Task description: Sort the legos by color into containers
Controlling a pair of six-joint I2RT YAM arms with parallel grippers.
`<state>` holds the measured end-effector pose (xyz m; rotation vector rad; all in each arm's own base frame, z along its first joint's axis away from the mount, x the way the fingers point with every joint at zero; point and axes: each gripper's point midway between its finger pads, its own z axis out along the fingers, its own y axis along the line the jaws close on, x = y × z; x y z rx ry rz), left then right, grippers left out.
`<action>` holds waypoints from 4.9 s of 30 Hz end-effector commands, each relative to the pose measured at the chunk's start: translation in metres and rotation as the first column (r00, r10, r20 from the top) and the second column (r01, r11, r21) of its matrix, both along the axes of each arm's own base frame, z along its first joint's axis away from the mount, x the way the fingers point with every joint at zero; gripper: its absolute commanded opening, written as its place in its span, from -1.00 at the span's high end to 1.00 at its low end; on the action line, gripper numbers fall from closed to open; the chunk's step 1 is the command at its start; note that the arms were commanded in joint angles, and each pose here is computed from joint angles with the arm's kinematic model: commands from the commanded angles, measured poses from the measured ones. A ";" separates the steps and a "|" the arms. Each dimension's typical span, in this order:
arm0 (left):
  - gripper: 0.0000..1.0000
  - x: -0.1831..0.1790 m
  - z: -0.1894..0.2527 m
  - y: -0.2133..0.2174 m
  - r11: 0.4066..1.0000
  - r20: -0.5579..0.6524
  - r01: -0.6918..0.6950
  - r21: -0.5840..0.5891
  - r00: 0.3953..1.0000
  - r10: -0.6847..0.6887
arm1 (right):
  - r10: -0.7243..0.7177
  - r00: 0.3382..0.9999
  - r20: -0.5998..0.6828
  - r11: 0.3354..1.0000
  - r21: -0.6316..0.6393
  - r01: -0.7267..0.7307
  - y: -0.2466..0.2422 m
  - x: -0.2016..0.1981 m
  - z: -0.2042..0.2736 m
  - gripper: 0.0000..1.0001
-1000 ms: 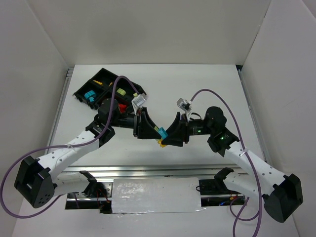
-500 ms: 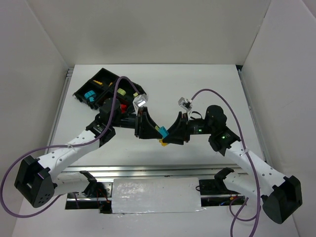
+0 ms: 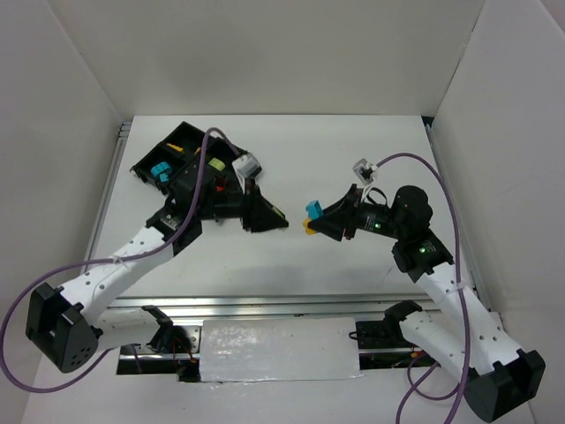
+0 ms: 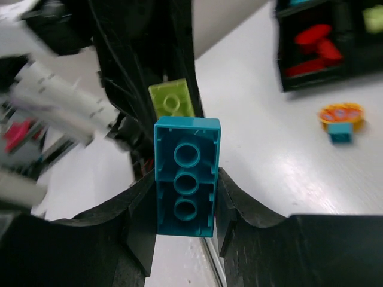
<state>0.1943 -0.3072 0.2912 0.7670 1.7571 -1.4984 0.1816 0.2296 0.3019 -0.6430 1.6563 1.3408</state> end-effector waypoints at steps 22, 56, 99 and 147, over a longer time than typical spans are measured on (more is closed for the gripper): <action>0.51 0.383 -0.127 0.181 0.061 0.192 -0.824 0.564 0.203 0.960 | -0.511 0.842 -0.171 0.859 -0.090 0.504 -0.053 0.043 -0.014 1.00; -0.96 0.001 0.045 0.004 0.977 0.093 0.041 -0.209 0.995 -0.022 | -0.018 1.000 -0.020 0.957 0.289 0.023 -0.005 -0.015 0.054 1.00; 1.00 -0.039 0.084 -0.043 0.918 0.151 0.222 -0.329 0.972 -0.181 | 0.035 0.999 -0.032 0.943 0.331 -0.023 0.012 -0.022 0.057 0.88; 1.00 0.367 -0.007 0.316 -0.116 0.075 -0.928 0.354 -0.095 0.993 | -0.421 0.891 -0.170 0.905 -0.005 0.426 -0.030 0.031 -0.023 1.00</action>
